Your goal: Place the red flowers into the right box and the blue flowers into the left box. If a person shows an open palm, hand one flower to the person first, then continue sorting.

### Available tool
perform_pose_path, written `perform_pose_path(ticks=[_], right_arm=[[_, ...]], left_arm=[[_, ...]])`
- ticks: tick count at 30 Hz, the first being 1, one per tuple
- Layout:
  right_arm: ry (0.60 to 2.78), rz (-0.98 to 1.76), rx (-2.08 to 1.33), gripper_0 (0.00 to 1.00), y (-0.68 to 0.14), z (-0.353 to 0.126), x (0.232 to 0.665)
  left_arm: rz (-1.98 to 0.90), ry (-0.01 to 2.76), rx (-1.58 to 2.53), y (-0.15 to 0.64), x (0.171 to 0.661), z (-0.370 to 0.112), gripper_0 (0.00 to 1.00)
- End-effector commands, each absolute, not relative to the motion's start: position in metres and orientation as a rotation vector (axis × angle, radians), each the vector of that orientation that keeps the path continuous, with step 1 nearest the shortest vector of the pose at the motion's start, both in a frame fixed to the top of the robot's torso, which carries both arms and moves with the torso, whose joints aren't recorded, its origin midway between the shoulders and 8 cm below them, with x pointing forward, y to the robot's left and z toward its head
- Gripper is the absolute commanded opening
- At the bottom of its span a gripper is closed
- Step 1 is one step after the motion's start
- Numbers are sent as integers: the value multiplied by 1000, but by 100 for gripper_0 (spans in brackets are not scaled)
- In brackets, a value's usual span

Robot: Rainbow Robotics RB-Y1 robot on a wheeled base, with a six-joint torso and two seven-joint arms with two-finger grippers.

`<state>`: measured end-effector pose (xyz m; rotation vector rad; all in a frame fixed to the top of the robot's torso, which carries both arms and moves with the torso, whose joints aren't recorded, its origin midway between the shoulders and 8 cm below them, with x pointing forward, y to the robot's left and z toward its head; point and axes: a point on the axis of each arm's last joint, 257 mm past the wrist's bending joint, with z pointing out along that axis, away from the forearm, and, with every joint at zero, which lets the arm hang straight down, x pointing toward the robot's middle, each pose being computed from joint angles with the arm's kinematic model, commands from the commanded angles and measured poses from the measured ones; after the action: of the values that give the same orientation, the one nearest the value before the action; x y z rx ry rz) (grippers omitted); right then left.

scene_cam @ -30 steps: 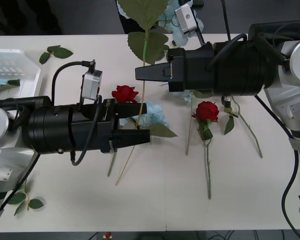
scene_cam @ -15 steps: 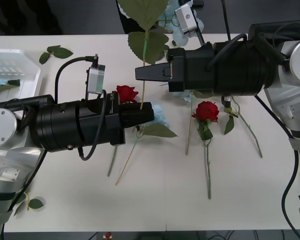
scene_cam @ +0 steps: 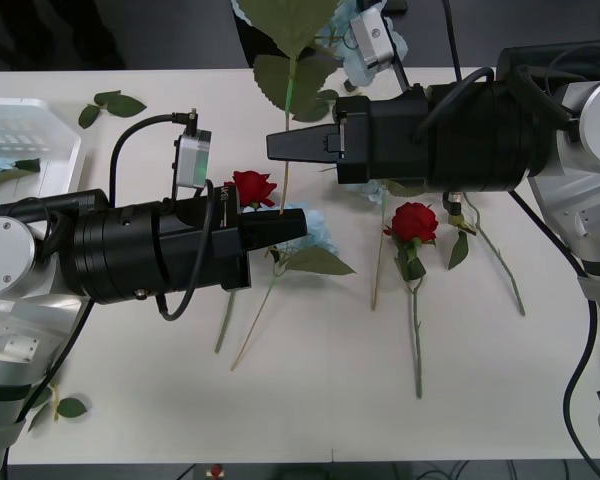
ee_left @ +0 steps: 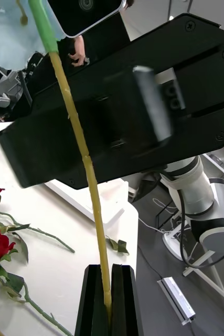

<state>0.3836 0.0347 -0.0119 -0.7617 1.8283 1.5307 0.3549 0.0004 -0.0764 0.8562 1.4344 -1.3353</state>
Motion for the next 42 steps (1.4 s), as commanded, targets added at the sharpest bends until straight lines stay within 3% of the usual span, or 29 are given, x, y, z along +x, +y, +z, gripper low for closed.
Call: perform_pose_path(ticks=[1,13,21,26,33,42], right_arm=[[1791,1536,-797,100,42,7,376],[1791,1536,-797,100,42,7,376],[1785,1534,-785,100,37,10,379],[1774,1419,-788,100,9,23,392],[1927,1132,-820,100,-61,0,415],[2226,696,-718,100,-166,-55,453]], left_arm=[[-1323,1399,886,-6,349,-63,0],[-1248,1448,885,3,364,-69,0],[-1067,1639,828,48,397,-79,0],[-823,1807,714,124,437,-89,0],[-382,1958,548,262,477,-86,0],[180,2057,372,435,471,-76,0]])
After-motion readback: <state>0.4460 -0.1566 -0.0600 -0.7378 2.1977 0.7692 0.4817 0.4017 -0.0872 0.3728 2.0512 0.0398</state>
